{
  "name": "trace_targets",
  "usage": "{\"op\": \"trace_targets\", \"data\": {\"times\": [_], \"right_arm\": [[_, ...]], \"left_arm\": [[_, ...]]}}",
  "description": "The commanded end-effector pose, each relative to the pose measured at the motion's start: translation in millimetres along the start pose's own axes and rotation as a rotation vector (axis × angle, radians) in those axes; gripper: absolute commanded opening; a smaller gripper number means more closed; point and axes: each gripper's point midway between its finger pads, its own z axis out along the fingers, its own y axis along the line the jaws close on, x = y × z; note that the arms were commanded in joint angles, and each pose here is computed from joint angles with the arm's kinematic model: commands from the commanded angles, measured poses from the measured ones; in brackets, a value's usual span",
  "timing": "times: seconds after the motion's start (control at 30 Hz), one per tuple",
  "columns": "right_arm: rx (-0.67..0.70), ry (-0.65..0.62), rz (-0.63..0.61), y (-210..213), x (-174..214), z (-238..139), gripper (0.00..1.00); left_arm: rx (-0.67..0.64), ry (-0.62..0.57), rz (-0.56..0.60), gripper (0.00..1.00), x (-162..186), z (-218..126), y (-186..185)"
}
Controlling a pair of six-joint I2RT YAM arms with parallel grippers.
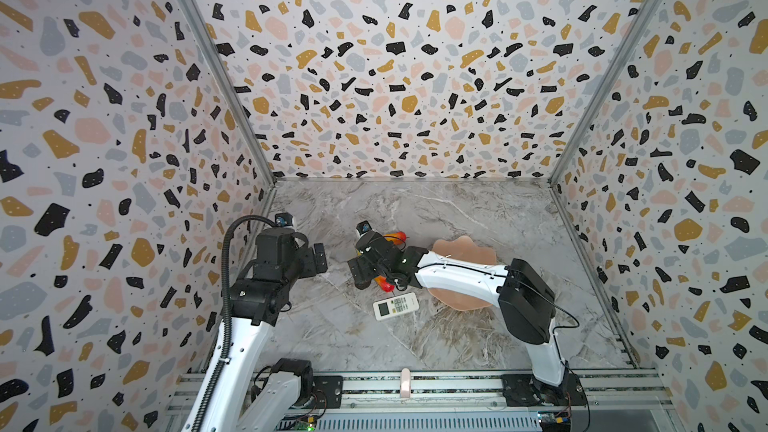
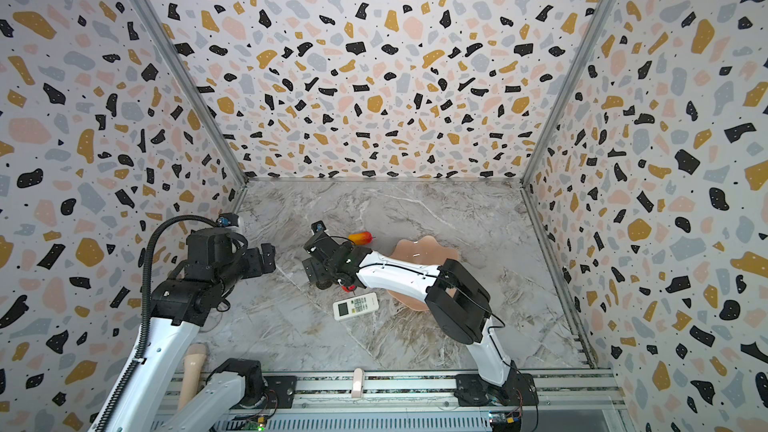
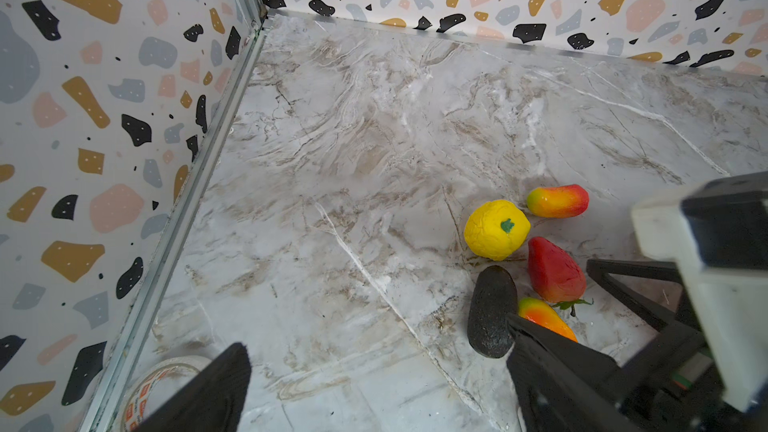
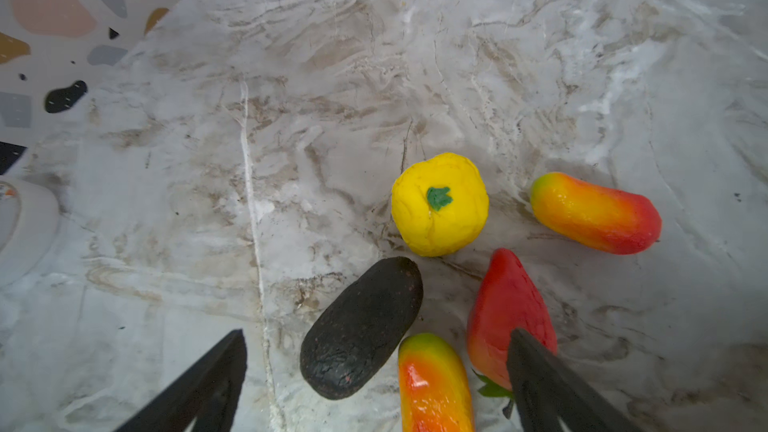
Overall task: Place and organize the fake fruits in the fruit bowl
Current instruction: 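Reach the right gripper over the fruits and grasp the dark avocado, then lift the avocado with the right gripper and lower it into the pink bowl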
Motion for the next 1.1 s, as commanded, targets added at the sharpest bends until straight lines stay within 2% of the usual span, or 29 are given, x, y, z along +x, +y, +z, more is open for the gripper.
{"op": "trace_targets", "data": {"times": [0.0,0.3,0.47,0.6,0.73,0.9,1.07], "right_arm": [[-0.012,0.007,0.027,4,-6,2,0.96],[-0.047,0.072,0.032,17,20,39,0.91],[-0.066,0.09,0.016,27,24,49,0.85],[-0.093,0.105,0.012,35,27,58,0.76],[-0.106,0.128,0.009,38,34,65,0.73],[-0.119,0.143,0.0,41,39,69,0.65],[-0.127,0.161,-0.013,43,44,72,0.53]], "left_arm": [[0.026,0.002,0.028,0.99,1,-4,-4],[0.039,0.006,0.035,1.0,1,-3,-7],[0.051,-0.005,0.038,1.0,0,-6,-8],[0.033,0.006,0.048,1.0,3,-6,-5],[0.022,-0.002,0.046,1.0,3,-9,-3],[0.02,-0.001,0.046,1.0,3,-9,-2],[0.016,0.001,0.045,0.99,3,-8,-2]]}}
